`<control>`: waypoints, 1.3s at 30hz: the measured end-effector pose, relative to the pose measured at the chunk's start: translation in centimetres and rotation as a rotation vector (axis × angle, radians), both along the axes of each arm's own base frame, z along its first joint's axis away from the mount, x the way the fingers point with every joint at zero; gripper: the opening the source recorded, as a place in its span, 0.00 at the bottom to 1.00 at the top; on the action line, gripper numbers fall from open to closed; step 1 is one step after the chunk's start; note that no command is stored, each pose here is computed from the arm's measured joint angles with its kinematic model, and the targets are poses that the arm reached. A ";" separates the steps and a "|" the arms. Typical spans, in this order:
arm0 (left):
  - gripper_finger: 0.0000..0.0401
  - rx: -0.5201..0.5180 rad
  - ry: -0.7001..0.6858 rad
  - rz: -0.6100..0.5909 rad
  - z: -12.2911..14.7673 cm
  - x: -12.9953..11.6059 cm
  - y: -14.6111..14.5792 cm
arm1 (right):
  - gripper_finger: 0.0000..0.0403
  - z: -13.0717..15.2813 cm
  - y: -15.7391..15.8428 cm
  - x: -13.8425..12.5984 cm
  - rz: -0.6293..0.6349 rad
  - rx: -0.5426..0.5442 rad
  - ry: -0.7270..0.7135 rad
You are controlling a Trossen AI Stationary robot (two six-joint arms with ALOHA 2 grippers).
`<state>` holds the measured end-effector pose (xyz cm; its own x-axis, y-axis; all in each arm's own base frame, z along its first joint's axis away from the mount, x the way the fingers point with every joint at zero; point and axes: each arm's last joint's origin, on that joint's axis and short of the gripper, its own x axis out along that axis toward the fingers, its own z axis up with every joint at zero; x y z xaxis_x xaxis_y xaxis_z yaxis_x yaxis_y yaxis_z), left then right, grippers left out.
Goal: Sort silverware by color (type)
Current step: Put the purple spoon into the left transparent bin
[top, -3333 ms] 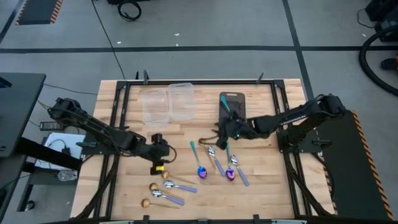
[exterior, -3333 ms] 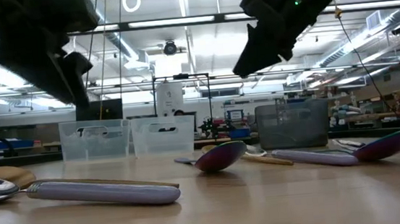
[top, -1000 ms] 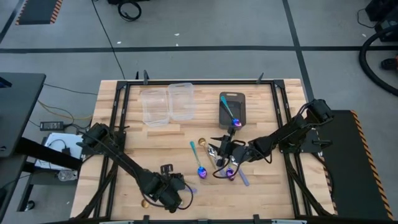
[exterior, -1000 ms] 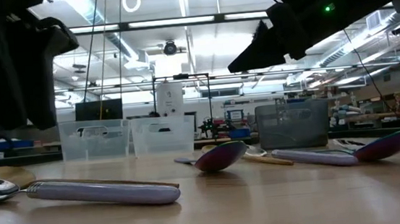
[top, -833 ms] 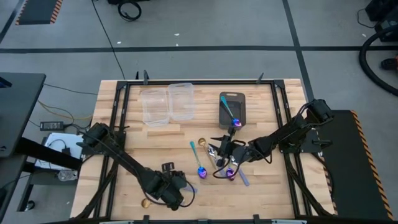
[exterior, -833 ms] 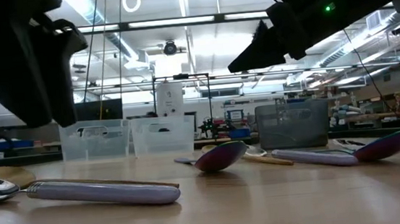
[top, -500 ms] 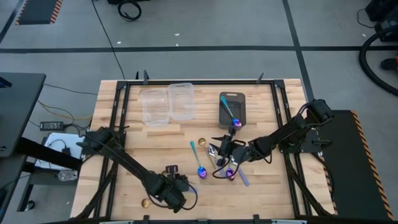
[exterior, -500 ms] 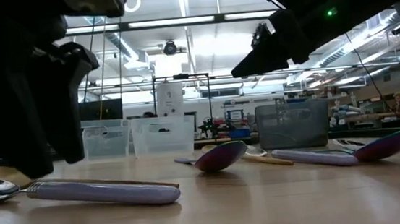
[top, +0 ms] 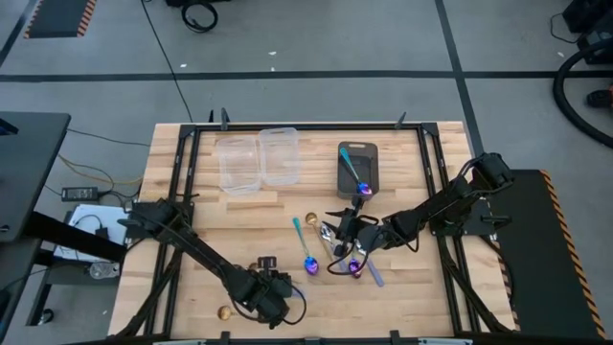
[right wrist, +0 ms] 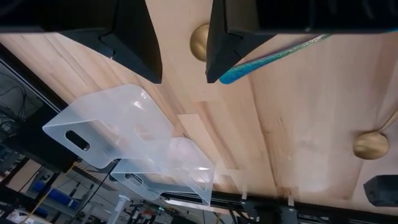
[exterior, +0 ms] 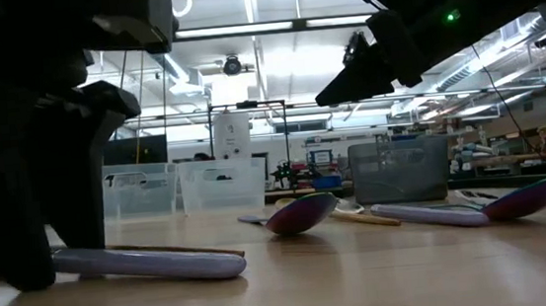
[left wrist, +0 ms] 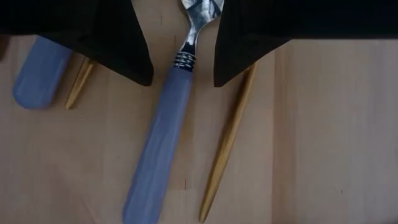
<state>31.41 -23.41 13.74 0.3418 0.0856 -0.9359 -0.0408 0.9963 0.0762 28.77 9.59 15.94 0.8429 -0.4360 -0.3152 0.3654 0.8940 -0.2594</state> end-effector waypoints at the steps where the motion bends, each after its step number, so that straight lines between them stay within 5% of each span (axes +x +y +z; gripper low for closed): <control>1: 0.45 0.003 0.007 -0.004 -0.2 0.0 0.0 | 0.33 0.0 0.0 0.0 0.001 0.000 0.000; 7: 0.40 0.013 0.030 -0.021 -0.5 0.0 0.1 | 0.33 0.0 0.0 0.0 0.002 0.008 -0.002; 18: 0.13 0.026 0.046 -0.067 -0.6 0.0 0.2 | 0.33 0.0 0.1 0.0 0.011 0.024 -0.005; 39: 0.12 0.055 0.067 -0.058 2.8 -1.4 1.5 | 0.33 0.0 0.1 0.0 0.010 0.030 -0.005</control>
